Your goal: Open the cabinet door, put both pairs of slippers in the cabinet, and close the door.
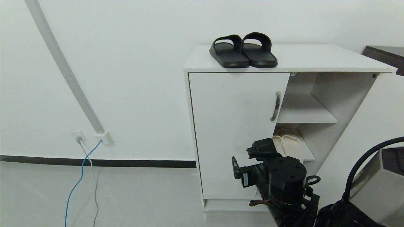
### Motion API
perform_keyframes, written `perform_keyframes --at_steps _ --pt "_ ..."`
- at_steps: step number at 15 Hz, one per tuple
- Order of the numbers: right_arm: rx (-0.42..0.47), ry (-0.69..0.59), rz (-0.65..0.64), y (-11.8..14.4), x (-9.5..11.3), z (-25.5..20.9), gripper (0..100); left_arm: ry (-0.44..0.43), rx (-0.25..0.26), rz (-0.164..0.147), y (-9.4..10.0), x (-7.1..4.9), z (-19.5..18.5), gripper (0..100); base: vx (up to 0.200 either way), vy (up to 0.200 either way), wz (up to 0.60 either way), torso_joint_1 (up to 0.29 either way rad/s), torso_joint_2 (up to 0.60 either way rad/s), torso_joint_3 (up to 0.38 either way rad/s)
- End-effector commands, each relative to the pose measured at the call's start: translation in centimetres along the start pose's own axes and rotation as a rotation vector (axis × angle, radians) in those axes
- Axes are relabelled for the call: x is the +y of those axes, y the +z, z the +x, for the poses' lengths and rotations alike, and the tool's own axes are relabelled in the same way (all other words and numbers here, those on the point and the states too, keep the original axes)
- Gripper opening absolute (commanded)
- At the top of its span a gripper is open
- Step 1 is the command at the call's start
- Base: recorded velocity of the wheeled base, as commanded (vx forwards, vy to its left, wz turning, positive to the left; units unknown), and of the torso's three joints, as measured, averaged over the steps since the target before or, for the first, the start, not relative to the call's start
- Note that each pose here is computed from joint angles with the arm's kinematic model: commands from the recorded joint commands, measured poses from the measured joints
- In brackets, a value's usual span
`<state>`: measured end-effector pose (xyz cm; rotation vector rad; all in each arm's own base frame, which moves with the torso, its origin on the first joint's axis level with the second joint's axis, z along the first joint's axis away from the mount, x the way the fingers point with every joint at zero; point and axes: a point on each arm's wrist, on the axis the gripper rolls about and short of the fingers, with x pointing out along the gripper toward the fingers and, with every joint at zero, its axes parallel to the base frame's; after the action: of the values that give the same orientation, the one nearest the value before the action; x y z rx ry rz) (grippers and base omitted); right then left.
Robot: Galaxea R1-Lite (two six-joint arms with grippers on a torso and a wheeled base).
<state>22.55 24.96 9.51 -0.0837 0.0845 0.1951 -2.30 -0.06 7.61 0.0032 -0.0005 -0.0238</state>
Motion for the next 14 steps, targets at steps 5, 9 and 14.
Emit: perform_keyframes --at_steps 5,9,14 --pt "0.002 0.001 -0.002 -0.09 0.05 0.03 100 0.001 0.000 0.000 -0.01 0.00 0.00 0 0.000 0.000 0.00 0.131 -0.46 -0.332" --pt "0.003 0.001 -0.003 -0.13 0.04 0.01 100 0.001 0.002 0.000 0.00 0.00 0.01 0 0.000 0.000 0.00 0.163 -0.48 -0.314" --pt "0.003 0.001 -0.003 -0.16 0.05 0.03 100 0.001 0.002 0.000 0.00 0.00 0.01 0 0.000 0.000 0.00 0.198 -0.51 -0.319"
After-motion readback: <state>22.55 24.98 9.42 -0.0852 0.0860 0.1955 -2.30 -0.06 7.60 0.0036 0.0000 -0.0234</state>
